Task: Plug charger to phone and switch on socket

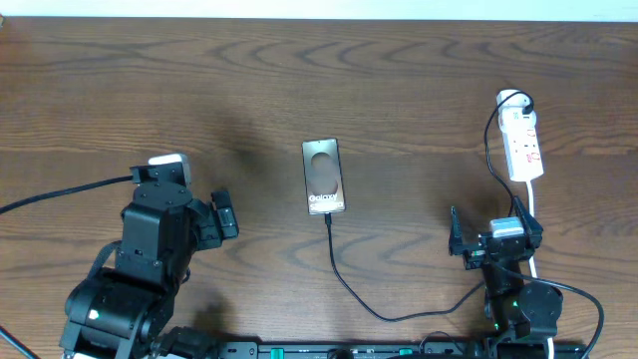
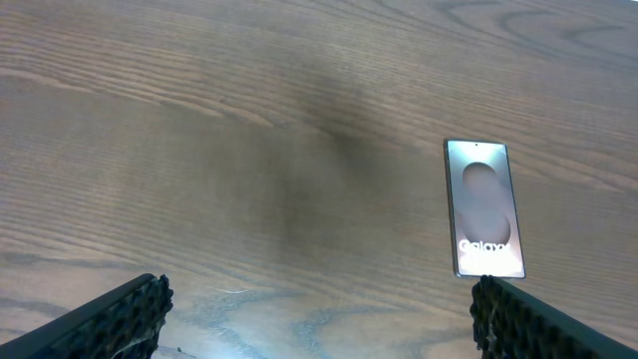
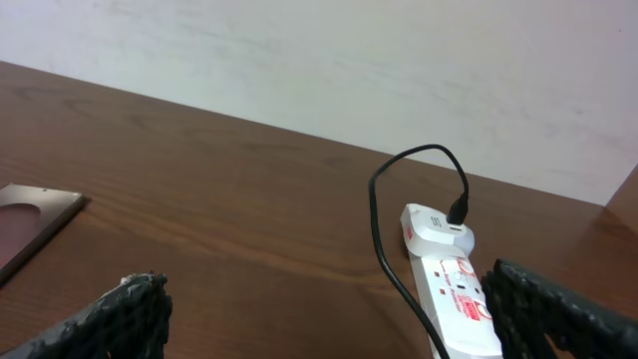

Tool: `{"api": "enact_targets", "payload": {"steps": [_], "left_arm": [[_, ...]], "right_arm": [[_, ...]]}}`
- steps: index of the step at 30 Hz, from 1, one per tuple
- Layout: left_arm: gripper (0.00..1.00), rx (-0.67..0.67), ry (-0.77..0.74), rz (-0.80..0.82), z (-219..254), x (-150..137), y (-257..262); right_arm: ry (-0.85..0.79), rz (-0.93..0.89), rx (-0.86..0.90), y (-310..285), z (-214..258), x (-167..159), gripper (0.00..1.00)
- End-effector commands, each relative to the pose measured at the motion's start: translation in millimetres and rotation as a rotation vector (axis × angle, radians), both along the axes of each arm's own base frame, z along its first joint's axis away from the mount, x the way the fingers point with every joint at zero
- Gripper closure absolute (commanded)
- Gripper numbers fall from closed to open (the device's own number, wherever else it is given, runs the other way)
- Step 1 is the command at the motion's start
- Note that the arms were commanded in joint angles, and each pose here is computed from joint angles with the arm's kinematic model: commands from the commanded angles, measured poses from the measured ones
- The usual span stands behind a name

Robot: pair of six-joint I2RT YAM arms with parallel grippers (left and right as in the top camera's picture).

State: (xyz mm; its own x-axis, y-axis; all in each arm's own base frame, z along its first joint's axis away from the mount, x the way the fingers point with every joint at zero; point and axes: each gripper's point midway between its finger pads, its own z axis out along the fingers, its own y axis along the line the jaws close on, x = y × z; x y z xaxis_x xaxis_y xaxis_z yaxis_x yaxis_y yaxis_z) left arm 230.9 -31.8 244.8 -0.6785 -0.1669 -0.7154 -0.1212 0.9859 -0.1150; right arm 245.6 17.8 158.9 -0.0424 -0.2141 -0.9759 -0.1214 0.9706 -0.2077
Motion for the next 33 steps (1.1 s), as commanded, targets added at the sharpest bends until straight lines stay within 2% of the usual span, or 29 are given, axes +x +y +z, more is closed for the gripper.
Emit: {"api": "enact_targets", "payload": {"steps": [1, 8, 16, 26, 33], "left_arm": [[0.02, 0.011, -0.019, 0.01, 3, -4, 5], [0.02, -0.039, -0.126, 0.064, 6, -29, 22], [0.02, -0.111, -0.367, 0.145, -18, -46, 41], [0.02, -0.066, -0.622, 0.083, -36, -11, 40], [0.02, -0.082, -0.727, 0.062, -60, 10, 36]], "right_arm": [[-0.001, 0.021, 0.016, 4, 0, -1, 0.01], [-0.001, 0.021, 0.016, 4, 0, -1, 0.01], [-0.001, 0.021, 0.016, 4, 0, -1, 0.01], [-0.001, 0.021, 0.016, 4, 0, -1, 0.01], [-0.001, 0.021, 0.016, 4, 0, -1, 0.01]]}}
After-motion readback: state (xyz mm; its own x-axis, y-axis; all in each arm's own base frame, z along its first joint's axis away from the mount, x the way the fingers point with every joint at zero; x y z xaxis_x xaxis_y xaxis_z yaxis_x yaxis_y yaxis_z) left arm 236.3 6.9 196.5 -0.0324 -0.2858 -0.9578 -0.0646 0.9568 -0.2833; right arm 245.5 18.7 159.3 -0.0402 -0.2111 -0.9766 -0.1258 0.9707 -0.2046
